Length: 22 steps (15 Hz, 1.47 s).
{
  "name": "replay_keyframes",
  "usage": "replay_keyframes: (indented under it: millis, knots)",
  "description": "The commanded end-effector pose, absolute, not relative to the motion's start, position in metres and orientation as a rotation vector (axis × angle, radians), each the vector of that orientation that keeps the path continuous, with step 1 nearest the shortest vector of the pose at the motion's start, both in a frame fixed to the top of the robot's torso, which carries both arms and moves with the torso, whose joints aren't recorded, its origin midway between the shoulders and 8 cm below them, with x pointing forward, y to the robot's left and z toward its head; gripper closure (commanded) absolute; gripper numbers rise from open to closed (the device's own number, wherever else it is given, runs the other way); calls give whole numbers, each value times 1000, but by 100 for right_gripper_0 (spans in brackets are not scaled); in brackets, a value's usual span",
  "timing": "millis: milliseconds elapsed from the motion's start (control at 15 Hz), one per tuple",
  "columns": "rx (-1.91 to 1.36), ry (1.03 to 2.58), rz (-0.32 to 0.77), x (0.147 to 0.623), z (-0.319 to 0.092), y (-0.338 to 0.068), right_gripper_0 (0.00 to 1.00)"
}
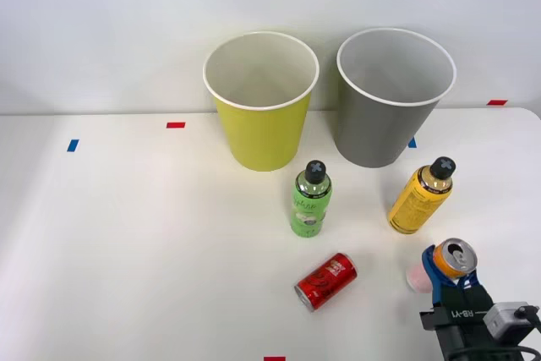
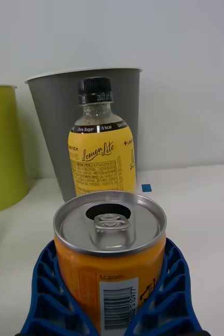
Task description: Put cans in the gray bin, plastic bottles in the light green bin
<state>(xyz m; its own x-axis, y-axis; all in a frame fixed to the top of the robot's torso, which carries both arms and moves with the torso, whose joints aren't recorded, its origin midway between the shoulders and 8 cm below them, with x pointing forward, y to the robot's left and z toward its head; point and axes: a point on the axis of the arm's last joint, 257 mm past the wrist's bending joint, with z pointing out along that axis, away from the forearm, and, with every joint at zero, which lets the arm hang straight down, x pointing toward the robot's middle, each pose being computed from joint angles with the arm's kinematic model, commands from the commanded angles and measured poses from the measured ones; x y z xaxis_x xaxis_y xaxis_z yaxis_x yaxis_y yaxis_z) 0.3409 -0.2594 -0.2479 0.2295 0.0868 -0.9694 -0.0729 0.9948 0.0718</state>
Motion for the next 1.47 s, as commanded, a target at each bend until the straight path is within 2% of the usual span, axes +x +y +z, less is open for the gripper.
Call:
replay_keyframes:
  millis: [67,267,533,800,1000,1467]
  knots:
    - [-29,1367,142,336,-229,-252,100]
    - [-63,1392,195,338,-195,-235,100]
    - [-60,1327,271,351,-163,-214,100]
    - [-55,1224,372,371,-112,-186,100]
    - [-51,1223,425,385,-62,-163,100]
    - [-31,1224,441,443,9,-152,100]
